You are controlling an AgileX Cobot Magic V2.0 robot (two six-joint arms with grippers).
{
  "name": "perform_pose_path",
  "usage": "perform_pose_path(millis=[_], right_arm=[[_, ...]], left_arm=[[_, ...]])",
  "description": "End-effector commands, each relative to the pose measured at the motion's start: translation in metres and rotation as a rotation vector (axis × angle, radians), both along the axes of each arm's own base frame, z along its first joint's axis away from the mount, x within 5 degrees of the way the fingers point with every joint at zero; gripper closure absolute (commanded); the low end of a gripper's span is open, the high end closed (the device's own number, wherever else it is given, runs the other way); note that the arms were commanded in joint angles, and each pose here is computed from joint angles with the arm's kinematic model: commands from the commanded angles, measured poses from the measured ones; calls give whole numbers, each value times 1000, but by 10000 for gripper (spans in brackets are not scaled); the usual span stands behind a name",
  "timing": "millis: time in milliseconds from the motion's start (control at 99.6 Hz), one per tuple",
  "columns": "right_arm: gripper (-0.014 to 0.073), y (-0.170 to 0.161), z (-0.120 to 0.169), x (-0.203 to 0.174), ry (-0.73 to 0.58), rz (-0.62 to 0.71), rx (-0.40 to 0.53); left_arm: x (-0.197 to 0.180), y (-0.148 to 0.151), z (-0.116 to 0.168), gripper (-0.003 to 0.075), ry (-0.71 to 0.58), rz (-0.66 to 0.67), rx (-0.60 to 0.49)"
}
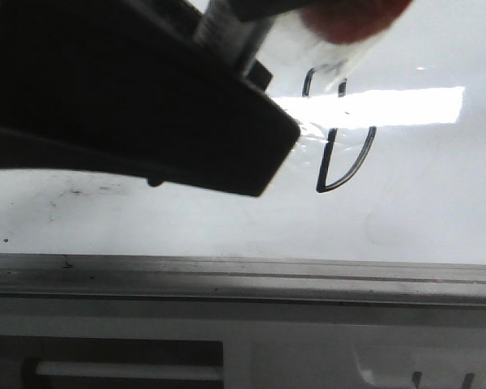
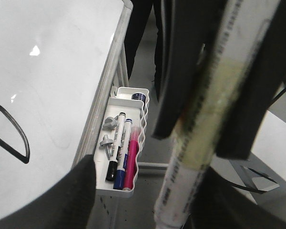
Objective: Write number 8 on whiteboard
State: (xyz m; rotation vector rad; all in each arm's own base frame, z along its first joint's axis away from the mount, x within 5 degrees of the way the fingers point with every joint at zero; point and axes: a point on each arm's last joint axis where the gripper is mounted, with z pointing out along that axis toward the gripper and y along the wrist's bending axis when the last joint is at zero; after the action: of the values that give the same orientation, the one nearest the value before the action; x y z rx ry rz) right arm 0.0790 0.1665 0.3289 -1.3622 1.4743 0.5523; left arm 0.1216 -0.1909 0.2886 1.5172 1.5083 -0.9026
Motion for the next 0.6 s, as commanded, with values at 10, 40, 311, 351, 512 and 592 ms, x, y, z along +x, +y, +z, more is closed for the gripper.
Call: perform_pose_path(millis=[10,40,311,351,512,592], right_arm=[[641,2,19,2,-54,-18,106],[641,2,19,2,-54,-18,106],[641,2,19,2,-54,-18,106],[640,2,19,2,-54,-18,106],[621,1,19,2,-52,-18,106],[516,1,19,2,-52,-18,106]], left_arm=[[-2,-3,16,451,-3,-3,-64],[-2,-3,16,487,-3,-3,-64],[-2,-3,16,741,-3,-3,-64],[-2,-3,16,741,-3,-3,-64],[-2,-3,16,741,-2,-2,-64],[-2,-3,16,741,2,0,-65]])
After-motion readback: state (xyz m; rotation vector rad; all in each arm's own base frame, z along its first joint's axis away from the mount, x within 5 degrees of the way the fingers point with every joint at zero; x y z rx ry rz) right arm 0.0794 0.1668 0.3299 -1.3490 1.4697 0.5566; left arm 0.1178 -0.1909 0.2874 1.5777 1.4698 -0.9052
